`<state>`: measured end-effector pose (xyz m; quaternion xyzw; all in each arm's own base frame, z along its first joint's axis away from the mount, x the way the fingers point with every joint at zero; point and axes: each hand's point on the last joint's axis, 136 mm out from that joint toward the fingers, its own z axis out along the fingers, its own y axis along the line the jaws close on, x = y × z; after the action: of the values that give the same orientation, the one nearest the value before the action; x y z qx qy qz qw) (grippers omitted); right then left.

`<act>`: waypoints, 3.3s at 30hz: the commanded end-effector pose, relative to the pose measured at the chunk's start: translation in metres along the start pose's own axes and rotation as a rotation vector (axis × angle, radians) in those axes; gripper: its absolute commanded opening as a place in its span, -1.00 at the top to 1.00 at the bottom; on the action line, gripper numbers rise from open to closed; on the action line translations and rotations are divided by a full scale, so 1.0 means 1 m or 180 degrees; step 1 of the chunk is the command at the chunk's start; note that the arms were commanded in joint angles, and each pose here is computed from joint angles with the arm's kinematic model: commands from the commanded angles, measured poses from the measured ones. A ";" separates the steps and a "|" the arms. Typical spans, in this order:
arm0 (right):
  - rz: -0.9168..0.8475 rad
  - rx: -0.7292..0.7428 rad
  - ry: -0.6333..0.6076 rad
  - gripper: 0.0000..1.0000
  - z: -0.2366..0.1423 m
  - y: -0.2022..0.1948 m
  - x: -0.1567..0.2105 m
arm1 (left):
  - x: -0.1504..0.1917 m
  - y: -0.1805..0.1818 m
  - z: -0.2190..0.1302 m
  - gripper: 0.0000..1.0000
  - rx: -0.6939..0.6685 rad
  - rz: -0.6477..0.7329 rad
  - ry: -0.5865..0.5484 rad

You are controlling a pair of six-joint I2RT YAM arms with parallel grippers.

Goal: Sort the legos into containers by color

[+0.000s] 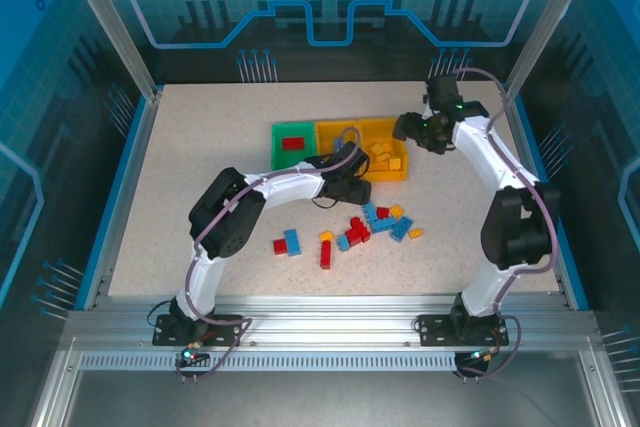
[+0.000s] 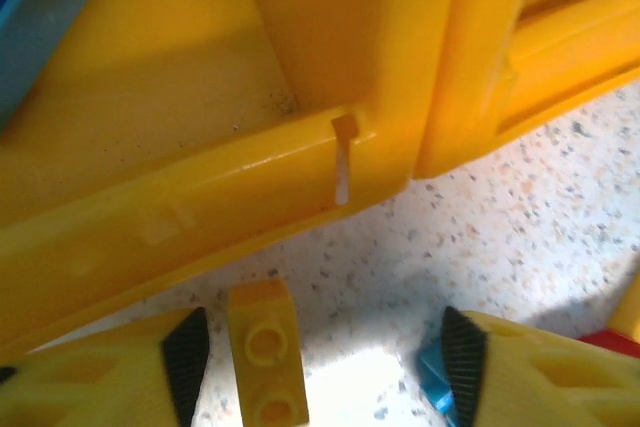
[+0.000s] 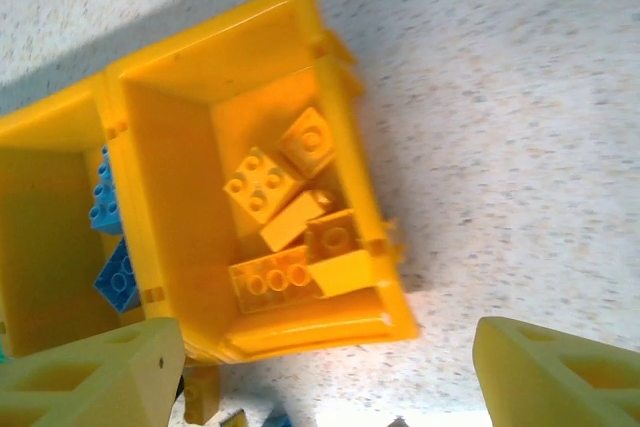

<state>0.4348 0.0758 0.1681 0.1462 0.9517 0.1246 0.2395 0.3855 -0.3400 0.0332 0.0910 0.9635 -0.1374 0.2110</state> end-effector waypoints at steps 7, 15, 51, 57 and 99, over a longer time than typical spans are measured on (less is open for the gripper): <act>0.0049 0.0078 -0.0021 -0.56 -0.002 -0.029 0.007 | 0.008 0.014 0.017 0.26 -0.0299 0.0004 0.0177; 0.0088 0.0104 0.0019 -0.56 0.003 -0.040 0.015 | 0.001 0.011 0.001 0.59 -0.0271 -0.0031 0.0097; 0.0005 0.0062 0.0565 -0.54 -0.014 -0.057 0.181 | -0.155 -0.059 -0.080 -0.98 0.0704 -0.0086 -0.0931; 0.0030 0.0034 0.0581 -0.54 -0.013 -0.055 0.186 | -0.085 0.012 -0.134 -0.98 0.0022 -0.0244 -0.0835; -0.0056 0.0150 0.0400 -0.59 -0.004 -0.059 0.147 | 0.133 0.109 -0.079 -0.10 -0.0805 -0.1072 0.0839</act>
<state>0.2982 0.0763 0.0924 0.1325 0.9691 0.1099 0.1769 0.2623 -0.1922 0.0227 -0.0829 0.9924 -0.0372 0.0828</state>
